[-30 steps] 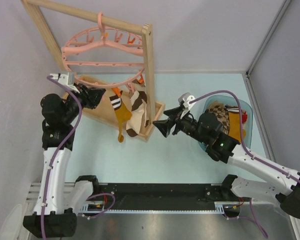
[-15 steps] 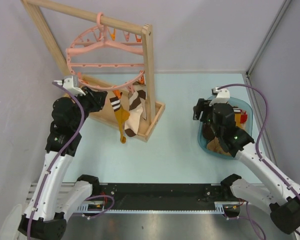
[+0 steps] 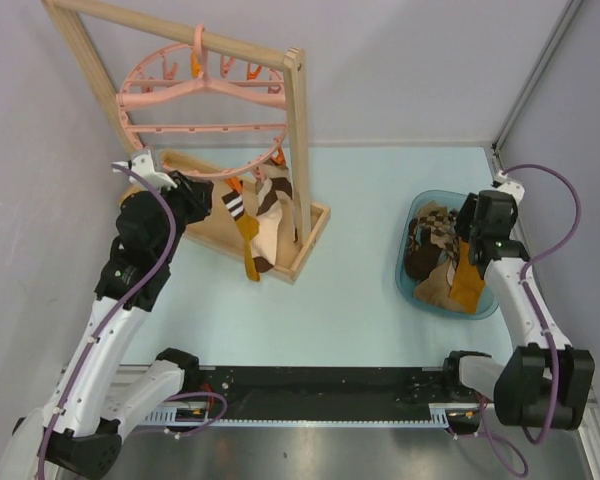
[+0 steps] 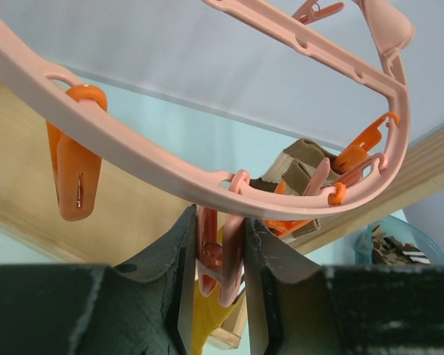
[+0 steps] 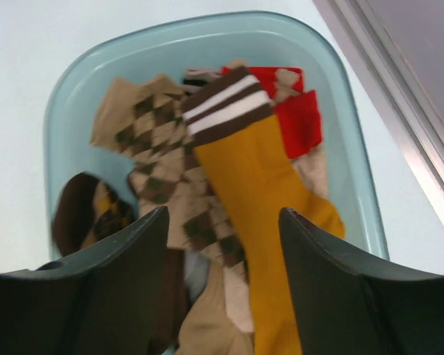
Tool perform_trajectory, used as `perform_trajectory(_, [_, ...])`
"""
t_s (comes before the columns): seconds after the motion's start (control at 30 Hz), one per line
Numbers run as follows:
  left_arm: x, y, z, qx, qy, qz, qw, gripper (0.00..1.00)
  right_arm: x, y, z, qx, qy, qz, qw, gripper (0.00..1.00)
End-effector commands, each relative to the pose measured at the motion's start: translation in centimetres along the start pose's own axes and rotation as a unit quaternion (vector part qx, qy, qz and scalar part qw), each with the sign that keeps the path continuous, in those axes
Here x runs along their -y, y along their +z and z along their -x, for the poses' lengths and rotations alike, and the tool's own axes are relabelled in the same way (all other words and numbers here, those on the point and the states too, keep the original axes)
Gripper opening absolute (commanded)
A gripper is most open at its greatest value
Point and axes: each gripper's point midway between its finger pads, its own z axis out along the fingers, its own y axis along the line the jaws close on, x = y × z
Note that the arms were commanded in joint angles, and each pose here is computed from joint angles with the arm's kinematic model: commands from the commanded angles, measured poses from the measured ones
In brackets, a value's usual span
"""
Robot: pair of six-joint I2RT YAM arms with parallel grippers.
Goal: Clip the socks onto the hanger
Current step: Pick up the sock from the bin.
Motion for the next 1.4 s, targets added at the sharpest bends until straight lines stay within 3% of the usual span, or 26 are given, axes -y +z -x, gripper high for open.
perform_trajectory(0.0, [-0.7,-0.4,1.6,0.019,-0.005,0.033,0.999,0.00,1.2,2.7,0.9,0.005,0.016,0.008,1.000,0.62])
perform_trajectory(0.33, [-0.8,-0.1,1.6,0.017,0.012,0.035,0.999,0.00,0.4,8.3,-0.9,-0.014,-0.002,0.029,0.999,0.54])
perform_trajectory(0.43, [-0.7,-0.2,1.8,0.020,0.014,0.033,0.999,0.00,1.0,8.7,-1.4,-0.022,0.000,0.015,1.000,0.46])
perform_trajectory(0.77, [-0.3,-0.3,1.8,0.020,0.014,0.021,0.999,0.00,1.9,7.9,-0.9,-0.014,-0.003,-0.008,1.000,0.00])
perform_trajectory(0.97, [-0.2,-0.6,2.1,0.024,0.015,0.019,0.999,0.00,0.8,4.5,-0.6,-0.019,0.002,0.007,1.000,0.00])
perform_trajectory(1.07, [-0.3,-0.6,2.0,0.023,0.015,0.020,0.999,0.00,-0.6,1.9,-2.6,-0.056,0.009,0.016,0.998,0.00])
perform_trajectory(1.37, [0.2,-0.7,2.4,0.028,0.010,0.007,1.000,0.00,-2.9,-3.5,-13.2,-0.191,0.009,0.061,0.980,0.04])
